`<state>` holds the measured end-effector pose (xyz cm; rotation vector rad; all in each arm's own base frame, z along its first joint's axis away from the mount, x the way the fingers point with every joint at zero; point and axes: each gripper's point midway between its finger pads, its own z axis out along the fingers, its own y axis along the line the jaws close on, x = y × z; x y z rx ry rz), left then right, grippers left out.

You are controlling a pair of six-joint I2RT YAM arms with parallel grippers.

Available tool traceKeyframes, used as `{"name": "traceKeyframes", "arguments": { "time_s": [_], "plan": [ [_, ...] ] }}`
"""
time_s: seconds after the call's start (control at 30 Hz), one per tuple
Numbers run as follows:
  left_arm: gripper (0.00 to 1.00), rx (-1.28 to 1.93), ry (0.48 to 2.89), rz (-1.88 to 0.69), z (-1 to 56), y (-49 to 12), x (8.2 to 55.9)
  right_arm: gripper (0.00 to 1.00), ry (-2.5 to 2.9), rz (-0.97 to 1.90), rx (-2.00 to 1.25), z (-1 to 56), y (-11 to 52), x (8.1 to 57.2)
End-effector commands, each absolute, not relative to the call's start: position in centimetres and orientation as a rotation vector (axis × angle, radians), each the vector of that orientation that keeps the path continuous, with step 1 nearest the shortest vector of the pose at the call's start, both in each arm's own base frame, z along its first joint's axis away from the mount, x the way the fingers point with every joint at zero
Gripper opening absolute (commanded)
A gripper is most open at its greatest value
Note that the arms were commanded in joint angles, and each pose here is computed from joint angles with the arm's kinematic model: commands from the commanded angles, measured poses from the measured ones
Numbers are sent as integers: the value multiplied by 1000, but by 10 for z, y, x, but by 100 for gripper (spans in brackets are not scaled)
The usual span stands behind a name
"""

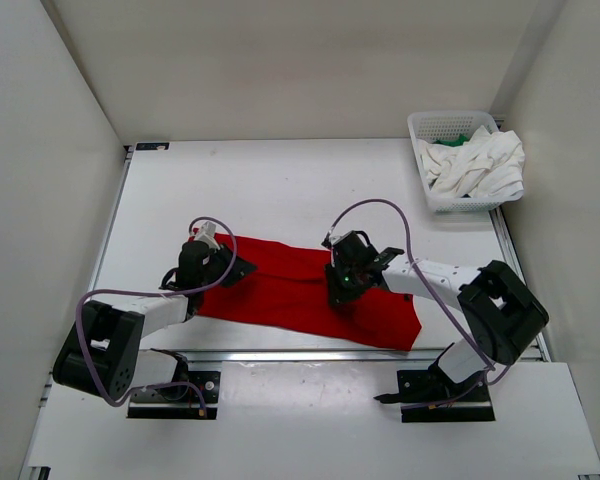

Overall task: Fold and stack the t-shirts
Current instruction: Fold the other side of the tshirt into a rectangle

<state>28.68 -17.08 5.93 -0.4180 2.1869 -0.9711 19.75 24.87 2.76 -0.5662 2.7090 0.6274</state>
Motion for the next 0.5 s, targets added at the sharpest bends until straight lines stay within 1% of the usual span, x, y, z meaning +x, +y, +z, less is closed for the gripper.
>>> {"name": "traceKeyframes", "arguments": {
  "time_s": [0.0,0.13,0.23,0.47],
  "plan": [
    [19,-378,2152,-989,70,-173,287,17,2609,581,-568,41,251,218],
    [18,-360,2155,-993,69,-178,288,18,2616,538,-550,39,243,217],
    [18,-368,2172,-994,64,-179,284,18,2577,534,-518,48,243,225],
    [18,-357,2164,-996,67,-180,285,23,2580,481,-479,45,236,229]
  ]
}}
